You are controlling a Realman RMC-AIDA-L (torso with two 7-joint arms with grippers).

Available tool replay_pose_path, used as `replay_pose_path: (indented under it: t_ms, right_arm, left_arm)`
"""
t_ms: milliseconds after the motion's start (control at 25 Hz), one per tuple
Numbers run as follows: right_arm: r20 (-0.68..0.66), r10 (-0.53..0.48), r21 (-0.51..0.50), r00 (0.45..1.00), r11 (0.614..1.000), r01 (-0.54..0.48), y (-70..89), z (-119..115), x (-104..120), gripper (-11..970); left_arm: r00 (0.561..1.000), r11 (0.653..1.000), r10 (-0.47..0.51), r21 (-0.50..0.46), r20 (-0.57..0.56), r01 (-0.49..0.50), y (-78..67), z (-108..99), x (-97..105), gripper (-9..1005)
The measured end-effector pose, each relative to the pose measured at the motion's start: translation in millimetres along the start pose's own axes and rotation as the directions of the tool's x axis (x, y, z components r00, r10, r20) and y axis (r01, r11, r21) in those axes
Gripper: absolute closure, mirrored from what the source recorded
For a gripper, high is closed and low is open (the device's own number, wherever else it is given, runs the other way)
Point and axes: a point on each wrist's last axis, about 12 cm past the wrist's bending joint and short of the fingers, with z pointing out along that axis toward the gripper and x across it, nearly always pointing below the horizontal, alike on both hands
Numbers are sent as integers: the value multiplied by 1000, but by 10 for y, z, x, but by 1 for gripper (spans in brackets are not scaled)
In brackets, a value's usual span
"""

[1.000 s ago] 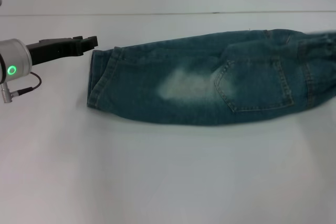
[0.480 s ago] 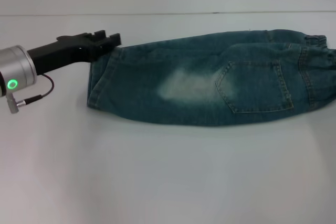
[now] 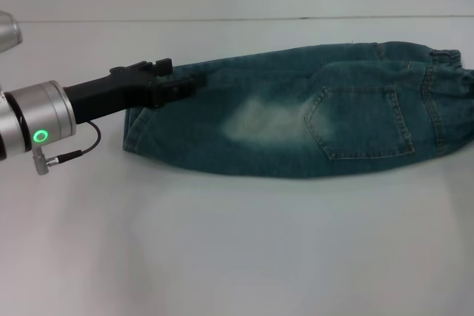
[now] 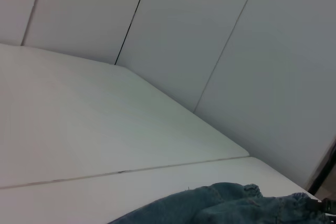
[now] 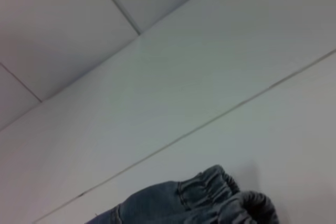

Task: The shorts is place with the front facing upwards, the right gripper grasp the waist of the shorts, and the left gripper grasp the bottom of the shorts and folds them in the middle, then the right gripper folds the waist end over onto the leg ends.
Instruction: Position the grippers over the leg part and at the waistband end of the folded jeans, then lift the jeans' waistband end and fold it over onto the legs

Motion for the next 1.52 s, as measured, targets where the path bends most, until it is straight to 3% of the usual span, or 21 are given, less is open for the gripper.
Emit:
replay_pose_path:
  t_ms: [280, 680, 1000, 1120, 1520]
  right_arm:
    - [-24, -22, -3, 999, 1000, 22, 93, 121, -3, 37]
    - [-93, -44, -15, 995, 999, 43, 219, 264, 19, 43]
    - [-102, -14, -12, 995, 1000, 13, 203, 254, -19, 70]
    - [-117, -31, -18, 993, 999, 29, 199, 247, -20, 261]
    - [-138, -40, -79, 990, 996, 29, 230, 183, -30, 457]
  left_arm:
    - [1000, 1000, 12, 12, -3, -12, -16, 7, 2, 49]
    - [999, 999, 32, 39, -31, -31, -71, 77, 46, 73]
    - [999, 999, 33, 43, -31, -32, -77, 79, 50, 92]
    - [999, 999, 35, 42, -31, -34, -77, 80, 49, 99]
    - [989, 996, 61, 57, 132, -69, -134, 155, 178, 123]
